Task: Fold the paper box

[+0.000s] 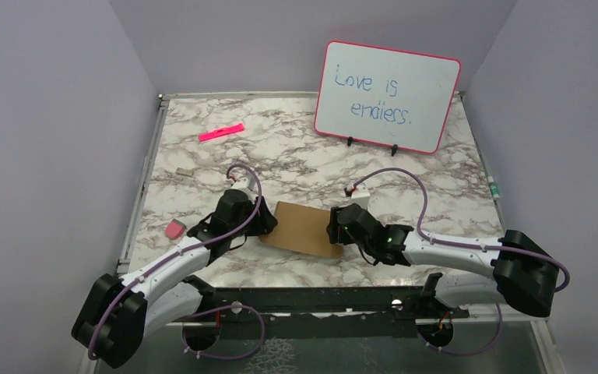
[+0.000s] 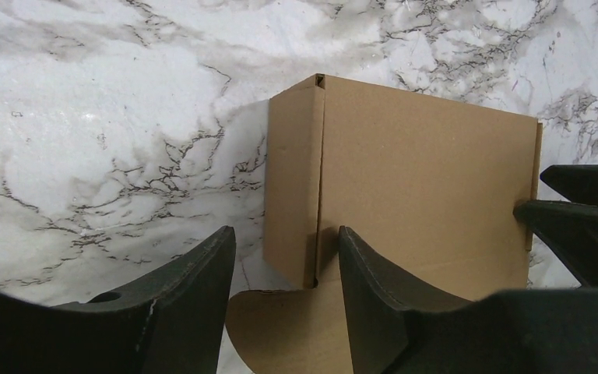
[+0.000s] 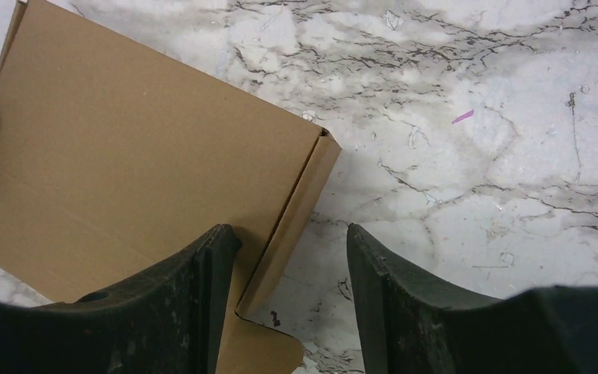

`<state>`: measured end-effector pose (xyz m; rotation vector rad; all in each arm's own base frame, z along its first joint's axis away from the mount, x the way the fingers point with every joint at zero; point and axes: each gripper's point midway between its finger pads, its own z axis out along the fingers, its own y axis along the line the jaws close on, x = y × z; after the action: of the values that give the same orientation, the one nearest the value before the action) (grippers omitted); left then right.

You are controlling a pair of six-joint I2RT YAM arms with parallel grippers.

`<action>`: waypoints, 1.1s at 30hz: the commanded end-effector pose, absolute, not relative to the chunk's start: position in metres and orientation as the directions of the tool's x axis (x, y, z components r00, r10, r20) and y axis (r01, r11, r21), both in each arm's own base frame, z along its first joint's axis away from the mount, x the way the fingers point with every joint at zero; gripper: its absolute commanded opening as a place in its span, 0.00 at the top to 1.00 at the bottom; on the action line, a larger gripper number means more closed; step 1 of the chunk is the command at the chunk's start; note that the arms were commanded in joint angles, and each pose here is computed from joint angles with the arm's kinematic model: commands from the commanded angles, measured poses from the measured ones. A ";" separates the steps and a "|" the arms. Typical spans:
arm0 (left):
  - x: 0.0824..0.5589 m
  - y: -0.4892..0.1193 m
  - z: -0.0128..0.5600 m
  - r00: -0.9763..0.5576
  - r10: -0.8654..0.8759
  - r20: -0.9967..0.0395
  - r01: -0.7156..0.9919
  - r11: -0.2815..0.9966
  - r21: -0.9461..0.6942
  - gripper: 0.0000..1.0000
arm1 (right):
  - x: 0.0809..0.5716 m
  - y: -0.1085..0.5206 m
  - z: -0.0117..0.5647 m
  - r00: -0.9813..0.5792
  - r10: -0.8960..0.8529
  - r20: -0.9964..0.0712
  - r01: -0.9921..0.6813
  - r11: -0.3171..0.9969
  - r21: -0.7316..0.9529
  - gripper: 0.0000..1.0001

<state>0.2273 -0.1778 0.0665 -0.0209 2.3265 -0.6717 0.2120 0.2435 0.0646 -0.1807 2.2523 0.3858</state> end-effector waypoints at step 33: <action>0.230 -0.161 0.128 -0.562 -0.386 -0.731 0.180 0.806 -0.564 0.10 | 0.221 0.211 0.121 -0.502 -0.049 -0.863 -0.347 0.926 0.149 0.20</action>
<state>0.2278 -0.1741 0.1234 -0.0924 2.0427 -0.8080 0.2270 0.2254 0.1248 -0.2691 2.0639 0.4077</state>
